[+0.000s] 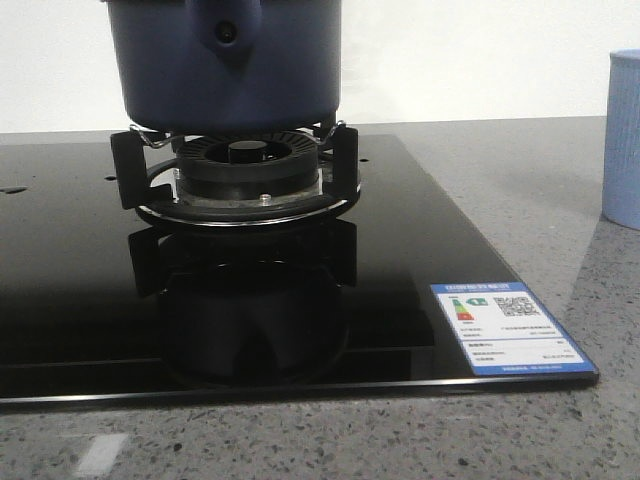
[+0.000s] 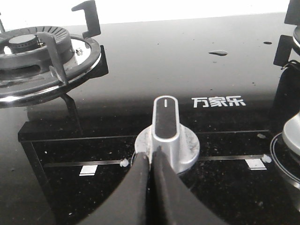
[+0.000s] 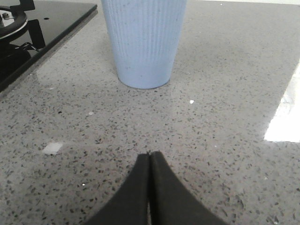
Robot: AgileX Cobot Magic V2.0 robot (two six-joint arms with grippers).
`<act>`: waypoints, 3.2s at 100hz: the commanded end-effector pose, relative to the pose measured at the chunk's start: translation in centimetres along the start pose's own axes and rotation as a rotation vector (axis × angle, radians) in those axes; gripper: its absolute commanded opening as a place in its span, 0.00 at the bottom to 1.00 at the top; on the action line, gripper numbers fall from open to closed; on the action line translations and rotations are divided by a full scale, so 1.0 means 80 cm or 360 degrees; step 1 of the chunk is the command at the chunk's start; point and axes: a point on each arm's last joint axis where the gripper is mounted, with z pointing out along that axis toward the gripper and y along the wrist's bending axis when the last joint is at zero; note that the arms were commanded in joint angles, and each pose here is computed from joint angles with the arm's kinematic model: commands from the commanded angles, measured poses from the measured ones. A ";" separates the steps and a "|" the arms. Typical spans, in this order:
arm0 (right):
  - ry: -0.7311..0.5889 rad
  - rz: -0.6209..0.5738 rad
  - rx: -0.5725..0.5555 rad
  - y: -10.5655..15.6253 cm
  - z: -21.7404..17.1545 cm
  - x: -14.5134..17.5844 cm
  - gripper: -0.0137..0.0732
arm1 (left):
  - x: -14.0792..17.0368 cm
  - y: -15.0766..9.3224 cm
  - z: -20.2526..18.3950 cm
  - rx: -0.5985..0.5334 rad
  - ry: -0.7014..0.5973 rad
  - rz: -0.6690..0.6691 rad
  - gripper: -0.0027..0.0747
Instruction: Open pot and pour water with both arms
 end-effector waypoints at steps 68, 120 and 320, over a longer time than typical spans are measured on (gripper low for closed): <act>-0.0840 0.0198 -0.0087 0.002 -0.017 -0.055 0.07 | -0.020 0.000 -0.002 0.0002 -0.0465 -0.0051 0.01; -0.0775 0.0609 -0.0184 -0.001 -0.038 -0.103 0.07 | -0.064 0.004 -0.022 0.0254 -0.0669 -0.1322 0.01; -0.0294 0.0364 -0.0563 0.026 -0.021 -0.291 0.91 | -0.356 -0.165 0.205 0.1596 -0.0337 0.0332 0.68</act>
